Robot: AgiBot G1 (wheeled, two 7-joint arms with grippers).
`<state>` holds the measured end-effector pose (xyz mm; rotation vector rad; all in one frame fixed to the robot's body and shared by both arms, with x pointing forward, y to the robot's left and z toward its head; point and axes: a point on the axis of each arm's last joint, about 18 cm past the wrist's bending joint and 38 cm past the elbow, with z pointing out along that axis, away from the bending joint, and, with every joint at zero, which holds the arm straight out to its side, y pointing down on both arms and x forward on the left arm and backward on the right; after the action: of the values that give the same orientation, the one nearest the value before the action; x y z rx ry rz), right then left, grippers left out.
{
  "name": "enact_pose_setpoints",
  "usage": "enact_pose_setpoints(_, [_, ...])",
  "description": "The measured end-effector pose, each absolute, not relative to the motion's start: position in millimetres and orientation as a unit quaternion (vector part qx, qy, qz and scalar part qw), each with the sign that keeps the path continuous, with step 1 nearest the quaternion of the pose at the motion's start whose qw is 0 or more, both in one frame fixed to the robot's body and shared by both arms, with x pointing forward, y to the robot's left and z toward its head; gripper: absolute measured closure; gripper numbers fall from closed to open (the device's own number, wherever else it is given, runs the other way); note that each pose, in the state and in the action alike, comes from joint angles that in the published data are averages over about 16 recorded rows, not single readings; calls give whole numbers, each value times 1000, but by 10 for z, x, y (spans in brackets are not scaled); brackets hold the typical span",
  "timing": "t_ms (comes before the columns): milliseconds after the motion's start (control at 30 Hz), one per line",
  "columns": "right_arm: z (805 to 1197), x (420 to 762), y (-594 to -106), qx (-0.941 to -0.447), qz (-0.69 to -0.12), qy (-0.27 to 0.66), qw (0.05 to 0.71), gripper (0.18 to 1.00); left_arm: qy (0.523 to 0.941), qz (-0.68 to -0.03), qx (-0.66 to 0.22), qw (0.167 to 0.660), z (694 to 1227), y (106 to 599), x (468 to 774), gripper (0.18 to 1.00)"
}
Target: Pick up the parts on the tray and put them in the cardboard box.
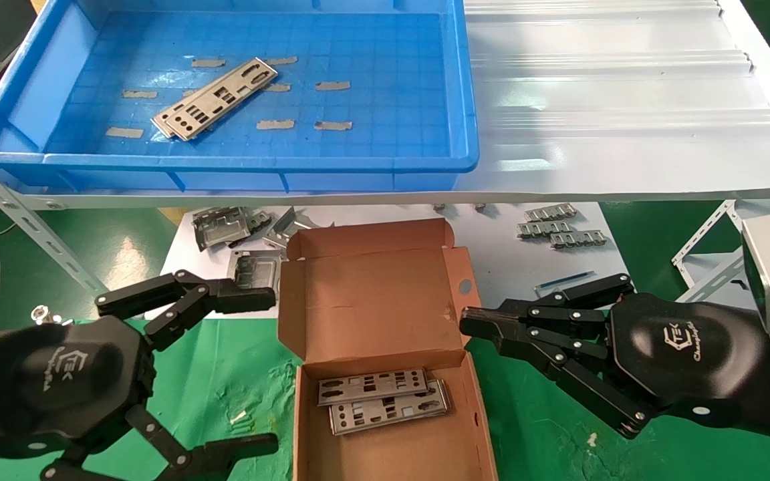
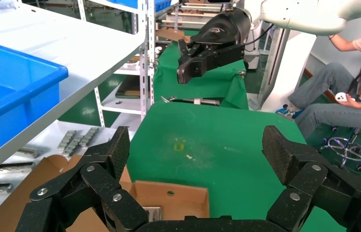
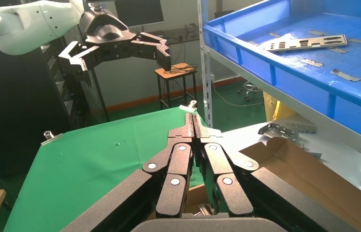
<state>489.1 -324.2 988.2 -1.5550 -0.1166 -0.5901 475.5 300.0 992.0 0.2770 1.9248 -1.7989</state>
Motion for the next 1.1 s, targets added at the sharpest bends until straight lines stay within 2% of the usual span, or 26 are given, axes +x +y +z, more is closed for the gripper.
enact_pose_setpoints(567, [9882,4891,-3242,-691,-262,-52,672,988,705,-652,102,260,10033,3016,4802,184])
enact_pose_setpoints(833, [9882,4891,-3242,-691,-262,-52,672,988,696,-632,101,324,10467,3043,5057,184])
enact_pose_setpoints(1100, [9882,4891,-3242,-691,-262,-52,672,988,679,-611,79,399,11116,3008,5531,184])
